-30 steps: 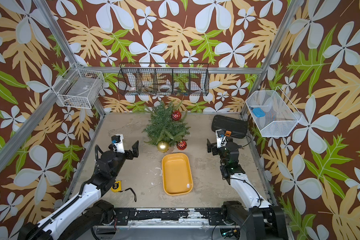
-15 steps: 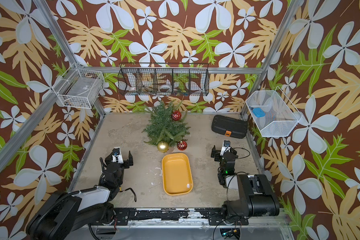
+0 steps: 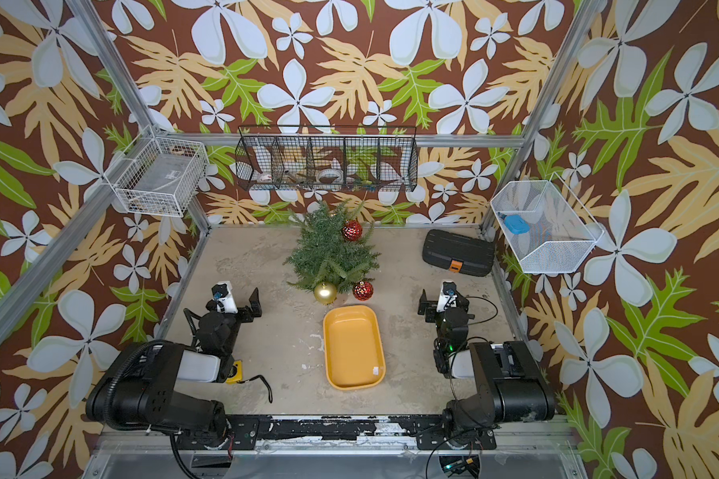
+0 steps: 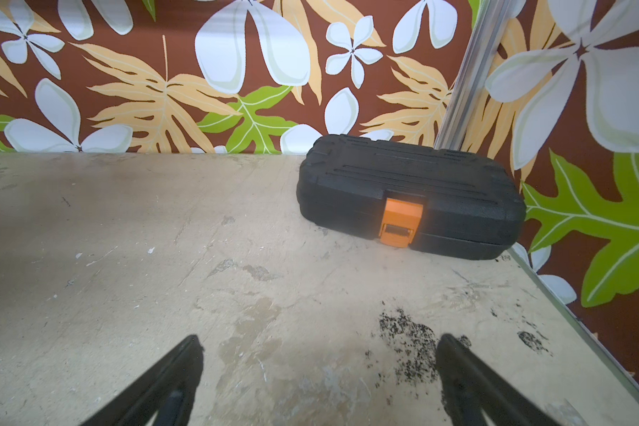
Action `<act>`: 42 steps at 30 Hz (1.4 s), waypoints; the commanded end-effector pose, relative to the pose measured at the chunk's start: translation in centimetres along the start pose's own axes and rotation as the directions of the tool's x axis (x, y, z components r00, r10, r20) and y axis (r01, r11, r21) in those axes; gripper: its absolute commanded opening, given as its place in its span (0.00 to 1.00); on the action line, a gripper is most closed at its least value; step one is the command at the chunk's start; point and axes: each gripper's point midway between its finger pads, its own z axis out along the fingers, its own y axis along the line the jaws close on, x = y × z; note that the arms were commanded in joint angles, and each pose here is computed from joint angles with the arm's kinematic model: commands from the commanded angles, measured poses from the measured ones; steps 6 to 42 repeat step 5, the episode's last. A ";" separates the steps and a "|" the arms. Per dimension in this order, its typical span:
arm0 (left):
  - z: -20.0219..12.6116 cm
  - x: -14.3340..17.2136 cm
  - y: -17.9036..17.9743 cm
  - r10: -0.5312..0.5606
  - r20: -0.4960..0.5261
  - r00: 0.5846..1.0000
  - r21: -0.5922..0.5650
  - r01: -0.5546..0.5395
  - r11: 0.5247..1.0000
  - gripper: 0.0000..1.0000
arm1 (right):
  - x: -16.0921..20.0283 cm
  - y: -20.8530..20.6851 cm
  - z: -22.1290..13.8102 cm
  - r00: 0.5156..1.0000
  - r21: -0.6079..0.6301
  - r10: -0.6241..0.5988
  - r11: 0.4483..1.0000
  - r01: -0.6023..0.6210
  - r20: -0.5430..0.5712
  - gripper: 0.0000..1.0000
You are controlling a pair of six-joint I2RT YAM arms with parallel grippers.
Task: Decorate the small christmas tree with ornaments
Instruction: Reset both arms
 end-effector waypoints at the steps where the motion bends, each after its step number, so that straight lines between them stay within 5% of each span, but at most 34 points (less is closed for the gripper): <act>1: -0.1 -1.0 -0.6 -0.008 0.045 0.999 0.038 0.006 0.999 1.00 | -0.6 -0.1 0.2 1.000 0.008 -0.008 1.000 0.008 0.021 1.00; 42: -0.1 -0.9 -0.7 -0.005 0.040 0.999 0.040 0.003 0.999 1.00 | -0.7 -0.1 0.1 1.000 0.009 -0.006 1.000 0.005 0.027 1.00</act>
